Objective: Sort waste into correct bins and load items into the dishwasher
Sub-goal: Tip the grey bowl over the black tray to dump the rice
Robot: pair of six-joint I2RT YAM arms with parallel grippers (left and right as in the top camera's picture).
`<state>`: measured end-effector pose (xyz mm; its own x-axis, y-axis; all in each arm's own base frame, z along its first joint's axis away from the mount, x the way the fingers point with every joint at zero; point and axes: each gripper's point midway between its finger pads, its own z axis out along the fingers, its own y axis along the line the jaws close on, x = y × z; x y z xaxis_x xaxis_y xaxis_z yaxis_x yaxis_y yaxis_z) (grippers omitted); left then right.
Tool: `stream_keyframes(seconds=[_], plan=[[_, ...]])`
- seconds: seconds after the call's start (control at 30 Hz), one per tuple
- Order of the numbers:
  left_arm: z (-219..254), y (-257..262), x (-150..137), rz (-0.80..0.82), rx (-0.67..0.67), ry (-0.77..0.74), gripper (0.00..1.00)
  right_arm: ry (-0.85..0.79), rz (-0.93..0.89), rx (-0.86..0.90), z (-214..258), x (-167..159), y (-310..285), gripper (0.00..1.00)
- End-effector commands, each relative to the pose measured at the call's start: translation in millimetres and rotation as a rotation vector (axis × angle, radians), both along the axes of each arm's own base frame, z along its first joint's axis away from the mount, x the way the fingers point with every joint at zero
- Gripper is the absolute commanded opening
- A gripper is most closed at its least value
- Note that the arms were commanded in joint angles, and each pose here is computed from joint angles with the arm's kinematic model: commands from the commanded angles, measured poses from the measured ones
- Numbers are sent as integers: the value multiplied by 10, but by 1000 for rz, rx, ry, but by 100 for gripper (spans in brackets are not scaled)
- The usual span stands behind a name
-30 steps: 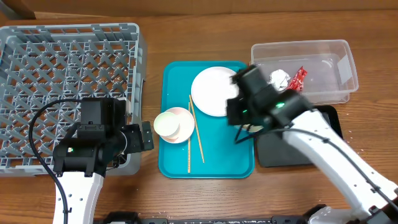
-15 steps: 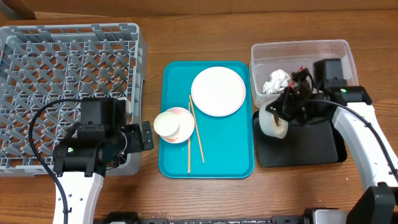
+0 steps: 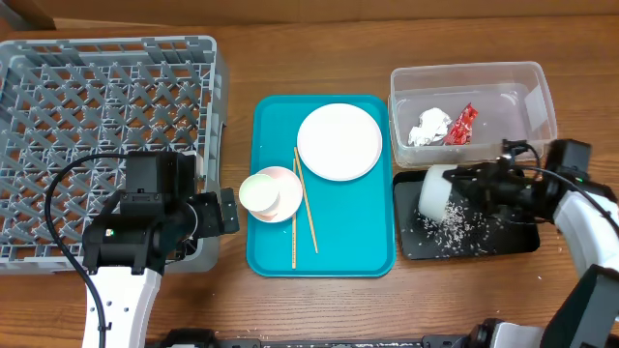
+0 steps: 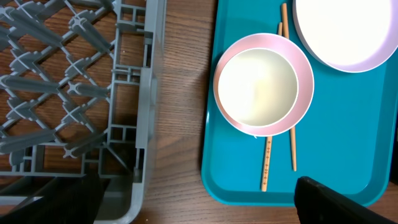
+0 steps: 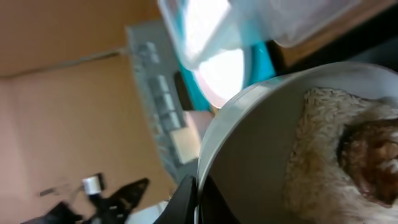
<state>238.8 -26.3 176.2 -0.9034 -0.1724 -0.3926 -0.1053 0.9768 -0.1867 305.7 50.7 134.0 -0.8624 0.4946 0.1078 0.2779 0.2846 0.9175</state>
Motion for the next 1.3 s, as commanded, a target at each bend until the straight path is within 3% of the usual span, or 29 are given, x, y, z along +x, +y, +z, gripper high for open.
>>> stream_keyframes(seconds=[0.0, 0.43, 0.63, 1.03, 1.27], plan=[[73, -13, 38, -27, 5, -22, 100, -108, -13, 185, 347, -6, -82, 4], [69, -13, 32, -27, 5, -19, 100, -144, -153, 394, 680, -50, -544, 4], [69, -13, 31, -27, 5, -19, 100, -78, -179, 434, 680, -52, -573, 4], [70, -13, 32, -27, 5, -19, 100, -82, -177, 431, 679, -51, -573, 4], [69, -13, 32, -27, 5, -19, 100, -4, -226, 306, 419, -22, -612, 4]])
